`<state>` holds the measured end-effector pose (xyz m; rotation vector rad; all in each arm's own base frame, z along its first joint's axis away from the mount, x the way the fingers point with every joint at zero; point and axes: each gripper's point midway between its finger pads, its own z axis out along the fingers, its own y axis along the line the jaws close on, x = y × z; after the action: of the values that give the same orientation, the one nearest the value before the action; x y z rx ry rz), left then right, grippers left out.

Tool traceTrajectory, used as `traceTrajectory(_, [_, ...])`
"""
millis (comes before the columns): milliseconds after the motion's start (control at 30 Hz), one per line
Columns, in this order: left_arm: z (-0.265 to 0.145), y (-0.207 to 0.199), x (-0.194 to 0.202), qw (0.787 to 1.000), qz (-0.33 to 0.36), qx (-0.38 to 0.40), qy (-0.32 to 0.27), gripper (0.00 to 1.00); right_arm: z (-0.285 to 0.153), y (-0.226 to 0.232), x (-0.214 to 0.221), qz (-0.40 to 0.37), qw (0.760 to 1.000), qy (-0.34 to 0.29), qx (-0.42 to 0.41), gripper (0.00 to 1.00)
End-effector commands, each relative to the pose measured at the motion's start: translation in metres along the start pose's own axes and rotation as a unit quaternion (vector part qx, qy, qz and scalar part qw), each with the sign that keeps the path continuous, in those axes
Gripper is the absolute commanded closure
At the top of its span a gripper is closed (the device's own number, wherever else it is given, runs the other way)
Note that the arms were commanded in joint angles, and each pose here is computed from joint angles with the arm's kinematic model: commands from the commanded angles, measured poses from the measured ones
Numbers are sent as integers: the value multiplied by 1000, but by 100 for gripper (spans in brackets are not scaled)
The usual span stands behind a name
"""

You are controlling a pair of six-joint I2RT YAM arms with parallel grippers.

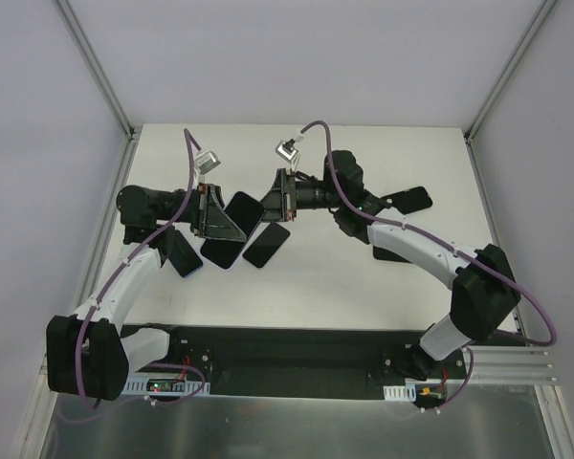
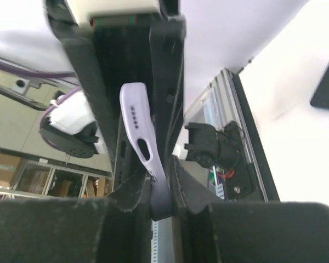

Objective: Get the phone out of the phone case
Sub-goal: Remove the phone case from the phone.

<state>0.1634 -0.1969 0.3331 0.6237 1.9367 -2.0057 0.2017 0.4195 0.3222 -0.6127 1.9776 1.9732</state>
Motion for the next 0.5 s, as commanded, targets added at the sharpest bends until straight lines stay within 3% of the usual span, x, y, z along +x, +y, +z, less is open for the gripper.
traceTrajectory(0, [5,-28,-62,973,157,-24,-166,39,-18,-97,76,80,985,58,143,99])
traceTrajectory(133, [1,-11,-62,970,148,-80,-175,5,-63,-120,61,68,974,-7,218,99])
traceTrajectory(167, [1,-8,-62,969,147,-85,-177,1,-74,-127,66,77,968,-9,240,98])
traceTrajectory(400, [-2,32,-71,971,88,-109,-192,1,-132,-123,30,11,933,-100,345,99])
traceTrajectory(467, [-3,41,-71,971,72,-114,-195,1,-155,-134,27,-16,904,-112,412,98])
